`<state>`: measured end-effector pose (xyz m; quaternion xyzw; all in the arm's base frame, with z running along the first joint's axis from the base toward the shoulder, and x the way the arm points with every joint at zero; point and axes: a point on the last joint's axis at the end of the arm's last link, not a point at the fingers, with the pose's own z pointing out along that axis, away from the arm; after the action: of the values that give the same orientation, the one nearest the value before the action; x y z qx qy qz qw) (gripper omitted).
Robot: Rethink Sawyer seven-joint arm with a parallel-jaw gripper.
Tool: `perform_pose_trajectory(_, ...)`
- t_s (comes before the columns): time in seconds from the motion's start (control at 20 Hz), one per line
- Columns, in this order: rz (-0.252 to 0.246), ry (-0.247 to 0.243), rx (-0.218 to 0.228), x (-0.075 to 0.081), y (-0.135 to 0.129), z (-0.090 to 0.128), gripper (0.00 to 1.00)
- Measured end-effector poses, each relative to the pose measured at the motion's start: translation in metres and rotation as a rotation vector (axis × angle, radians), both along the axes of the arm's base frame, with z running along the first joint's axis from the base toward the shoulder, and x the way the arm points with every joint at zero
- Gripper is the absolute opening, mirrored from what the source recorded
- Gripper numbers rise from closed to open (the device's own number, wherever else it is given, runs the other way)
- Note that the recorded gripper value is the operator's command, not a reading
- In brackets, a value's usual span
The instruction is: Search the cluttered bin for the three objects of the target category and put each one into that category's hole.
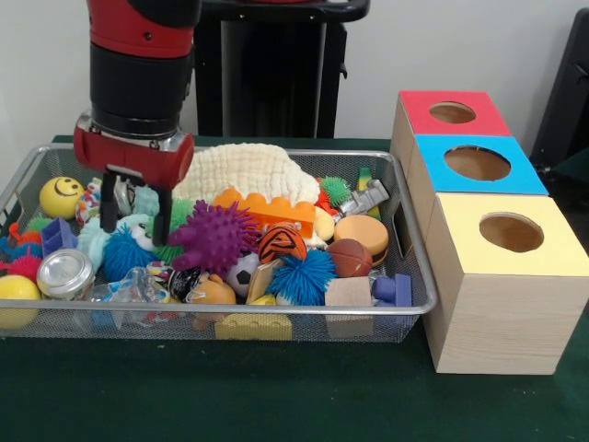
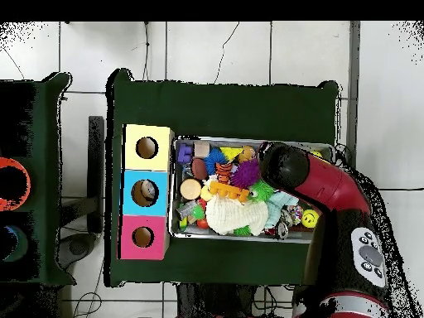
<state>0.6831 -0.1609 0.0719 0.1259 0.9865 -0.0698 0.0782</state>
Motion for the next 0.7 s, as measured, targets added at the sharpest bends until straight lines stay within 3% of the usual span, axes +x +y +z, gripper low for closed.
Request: perform_pose_trajectory(0.7, -0.055, 0.014, 0.031, -0.005, -0.011, -0.015, 1.0)
